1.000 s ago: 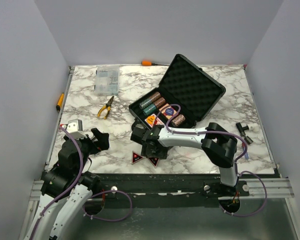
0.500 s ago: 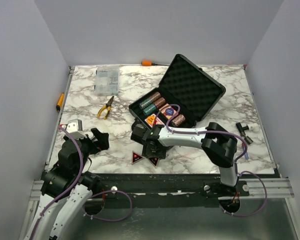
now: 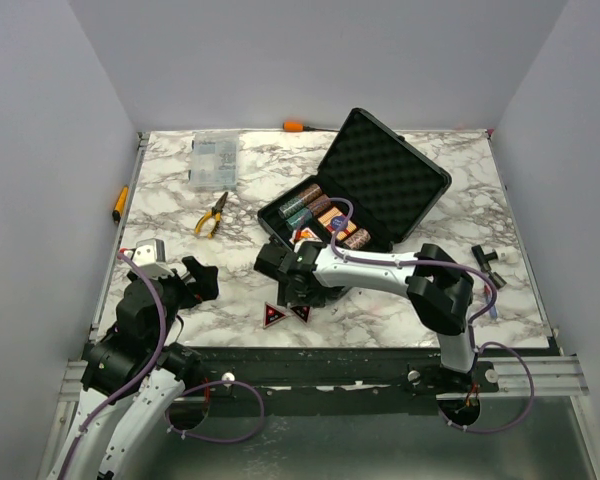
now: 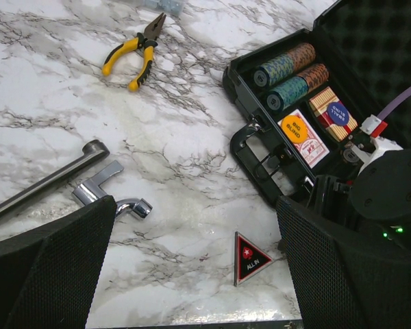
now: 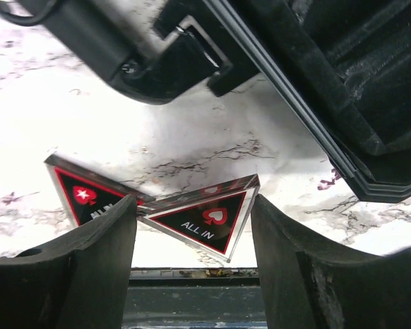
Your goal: Pack up texas hold em set
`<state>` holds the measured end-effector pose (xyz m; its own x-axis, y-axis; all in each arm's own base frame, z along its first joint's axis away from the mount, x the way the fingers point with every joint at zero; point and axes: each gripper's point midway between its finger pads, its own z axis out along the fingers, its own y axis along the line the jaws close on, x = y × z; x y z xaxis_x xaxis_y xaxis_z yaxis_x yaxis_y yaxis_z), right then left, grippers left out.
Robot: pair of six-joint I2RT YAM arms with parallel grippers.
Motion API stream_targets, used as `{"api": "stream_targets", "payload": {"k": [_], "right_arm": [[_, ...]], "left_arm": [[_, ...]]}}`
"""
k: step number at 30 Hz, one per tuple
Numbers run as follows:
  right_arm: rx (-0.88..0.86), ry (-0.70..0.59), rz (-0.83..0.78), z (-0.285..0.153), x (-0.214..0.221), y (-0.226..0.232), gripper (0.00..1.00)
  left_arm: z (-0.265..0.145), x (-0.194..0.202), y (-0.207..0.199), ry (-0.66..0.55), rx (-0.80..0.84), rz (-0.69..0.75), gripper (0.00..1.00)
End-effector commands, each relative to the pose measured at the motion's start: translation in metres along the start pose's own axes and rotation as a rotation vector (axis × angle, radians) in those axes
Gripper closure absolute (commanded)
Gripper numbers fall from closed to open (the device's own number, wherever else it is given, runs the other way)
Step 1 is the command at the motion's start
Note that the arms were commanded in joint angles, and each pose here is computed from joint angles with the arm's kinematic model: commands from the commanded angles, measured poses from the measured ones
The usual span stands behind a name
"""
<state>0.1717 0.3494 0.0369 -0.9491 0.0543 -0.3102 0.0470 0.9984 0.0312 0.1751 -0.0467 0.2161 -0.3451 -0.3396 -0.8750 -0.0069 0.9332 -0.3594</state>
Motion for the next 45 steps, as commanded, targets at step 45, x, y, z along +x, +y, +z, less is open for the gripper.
{"api": "stream_targets", "payload": {"k": [45], "right_arm": [[-0.044, -0.453, -0.107, -0.118, -0.213, -0.053, 0.54]], "left_arm": [[0.003, 0.003, 0.0, 0.02, -0.008, 0.008, 0.02]]}}
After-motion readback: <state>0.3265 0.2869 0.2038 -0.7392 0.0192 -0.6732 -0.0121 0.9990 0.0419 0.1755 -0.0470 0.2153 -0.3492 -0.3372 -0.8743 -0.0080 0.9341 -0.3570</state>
